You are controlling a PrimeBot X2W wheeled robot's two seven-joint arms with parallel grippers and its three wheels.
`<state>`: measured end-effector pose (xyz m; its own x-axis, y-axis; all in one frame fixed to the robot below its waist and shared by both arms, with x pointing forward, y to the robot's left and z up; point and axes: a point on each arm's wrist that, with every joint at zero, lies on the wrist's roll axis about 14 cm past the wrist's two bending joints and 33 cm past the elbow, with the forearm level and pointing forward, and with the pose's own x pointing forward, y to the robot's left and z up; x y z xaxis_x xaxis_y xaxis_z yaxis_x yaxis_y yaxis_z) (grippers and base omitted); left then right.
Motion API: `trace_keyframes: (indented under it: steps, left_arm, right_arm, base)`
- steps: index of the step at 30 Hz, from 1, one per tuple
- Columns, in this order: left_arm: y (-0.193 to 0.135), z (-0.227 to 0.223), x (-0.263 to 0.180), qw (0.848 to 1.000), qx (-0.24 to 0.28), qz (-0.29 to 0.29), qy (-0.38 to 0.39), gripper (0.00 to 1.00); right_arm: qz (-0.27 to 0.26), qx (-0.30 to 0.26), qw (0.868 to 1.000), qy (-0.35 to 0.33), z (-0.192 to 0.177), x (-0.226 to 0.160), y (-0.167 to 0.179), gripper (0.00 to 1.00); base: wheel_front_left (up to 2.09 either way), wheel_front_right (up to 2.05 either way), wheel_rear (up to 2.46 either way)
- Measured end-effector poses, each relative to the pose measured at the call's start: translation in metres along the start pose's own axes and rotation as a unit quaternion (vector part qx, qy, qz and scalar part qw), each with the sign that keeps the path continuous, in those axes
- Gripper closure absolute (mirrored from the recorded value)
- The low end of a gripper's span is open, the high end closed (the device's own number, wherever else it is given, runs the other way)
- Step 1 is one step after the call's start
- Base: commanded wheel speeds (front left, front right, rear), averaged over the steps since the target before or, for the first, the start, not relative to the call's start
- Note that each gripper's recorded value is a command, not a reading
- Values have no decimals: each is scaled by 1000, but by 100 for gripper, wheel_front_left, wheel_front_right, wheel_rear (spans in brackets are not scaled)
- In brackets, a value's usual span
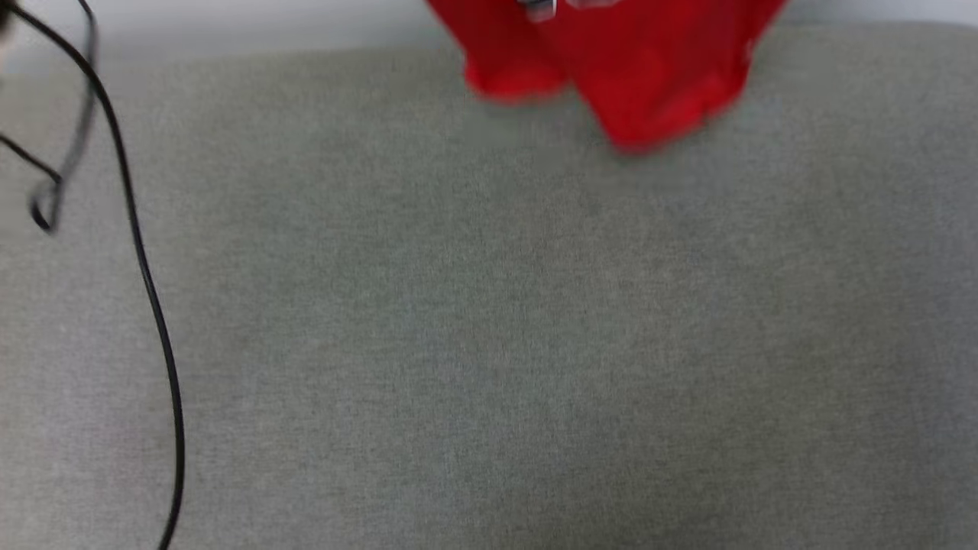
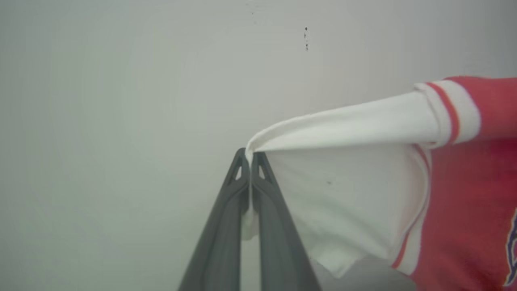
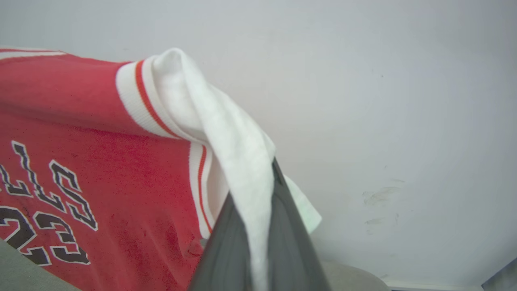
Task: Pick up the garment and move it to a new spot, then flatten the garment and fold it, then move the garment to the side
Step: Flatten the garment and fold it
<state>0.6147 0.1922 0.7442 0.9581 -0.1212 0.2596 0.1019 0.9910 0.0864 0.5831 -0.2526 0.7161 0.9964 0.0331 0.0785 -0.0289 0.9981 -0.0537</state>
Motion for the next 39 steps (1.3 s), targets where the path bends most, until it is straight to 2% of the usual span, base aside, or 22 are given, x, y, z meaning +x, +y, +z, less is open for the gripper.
trace_keyframes:
  steps: [4,8,9,12,19,24,27,33,39]
  left_arm:
    - [10,19,29,999,15,10,-47,100]
    - [14,-4,51,999,7,16,-49,100]
    - [18,-40,63,999,-6,25,-28,100]
    - [20,-91,68,999,-25,32,6,100]
    - [17,-206,50,992,-60,40,103,100]
    - [12,-249,18,982,-95,42,156,100]
    - [11,-275,-16,971,-127,53,194,100]
    - [9,-302,-97,951,-167,80,248,100]
    - [7,-301,-171,939,-188,96,273,100]
  right_arm:
    - [-3,-7,999,-49,25,31,4,100]
    - [5,2,998,-62,18,63,16,100]
    - [17,12,999,-47,-11,86,32,100]
    - [33,25,999,-10,-58,103,51,100]
    - [60,31,995,73,-153,116,80,100]
    - [70,43,991,107,-189,96,88,100]
    - [76,51,987,131,-214,70,90,100]
    - [77,72,980,169,-254,-5,84,100]
    - [71,97,972,202,-275,-84,74,100]
  base:
    - [0,0,0]
    - [0,0,0]
    - [0,0,0]
    - [0,0,0]
    - [0,0,0]
    - [0,0,0]
    - [0,0,0]
    - [0,0,0]
    - [0,0,0]
